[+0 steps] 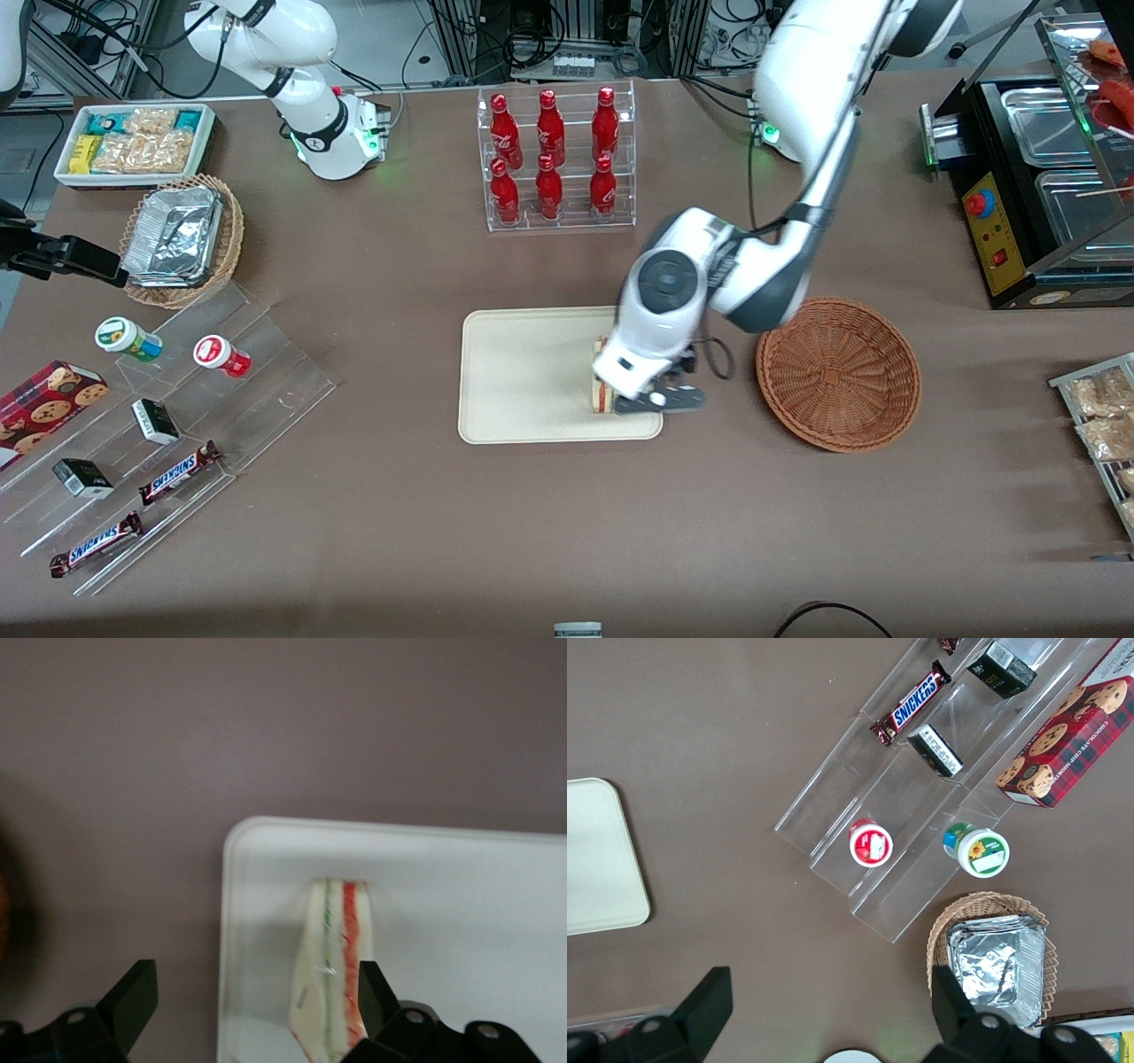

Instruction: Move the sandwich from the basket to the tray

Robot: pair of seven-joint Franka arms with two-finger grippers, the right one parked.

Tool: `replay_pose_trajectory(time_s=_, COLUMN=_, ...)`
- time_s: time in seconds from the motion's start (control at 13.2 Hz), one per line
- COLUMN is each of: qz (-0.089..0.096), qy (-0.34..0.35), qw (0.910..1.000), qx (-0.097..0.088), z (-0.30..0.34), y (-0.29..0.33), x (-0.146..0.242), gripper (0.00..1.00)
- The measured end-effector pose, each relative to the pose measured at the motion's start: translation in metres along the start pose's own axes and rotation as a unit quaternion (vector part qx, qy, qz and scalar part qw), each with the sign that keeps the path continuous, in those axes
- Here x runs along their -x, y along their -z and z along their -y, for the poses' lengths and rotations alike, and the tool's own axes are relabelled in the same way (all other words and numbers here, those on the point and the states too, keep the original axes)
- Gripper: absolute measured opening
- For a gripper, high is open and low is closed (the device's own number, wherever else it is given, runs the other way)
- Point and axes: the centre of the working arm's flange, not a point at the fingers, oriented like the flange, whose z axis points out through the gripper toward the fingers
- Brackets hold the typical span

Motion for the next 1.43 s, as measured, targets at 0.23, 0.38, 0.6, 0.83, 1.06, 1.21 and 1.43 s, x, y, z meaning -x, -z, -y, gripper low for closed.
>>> replay_pose_trajectory(time_s=0.23, qz=-0.006, qy=0.031, qw=0.9995, qx=0.002, z=0.051, y=0.024, x=-0.033, gripper=1.0)
replay_pose_trajectory(time_s=0.38, qz=0.003, qy=0.039, qw=0.9992, qx=-0.007, z=0.083, y=0.037, x=-0.044, gripper=1.0)
replay_pose_trajectory(time_s=0.6, qz=0.016, qy=0.063, qw=0.9978, qx=-0.017, z=0.127, y=0.057, x=-0.053, gripper=1.0)
replay_pose_trajectory(time_s=0.83, qz=0.035, qy=0.046, qw=0.998, qx=-0.027, z=0.172, y=0.082, x=-0.058, gripper=1.0)
replay_pose_trajectory(time_s=1.06, qz=0.064, qy=0.002, qw=0.9974, qx=-0.032, z=0.224, y=0.125, x=-0.048, gripper=1.0)
replay_pose_trajectory(time_s=1.21, qz=0.081, qy=-0.03, qw=0.9958, qx=-0.029, z=0.245, y=0.161, x=-0.032, gripper=1.0)
replay_pose_trajectory(time_s=1.43, qz=0.082, qy=-0.053, qw=0.9948, qx=-0.029, z=0.277, y=0.21, x=-0.011, gripper=1.0)
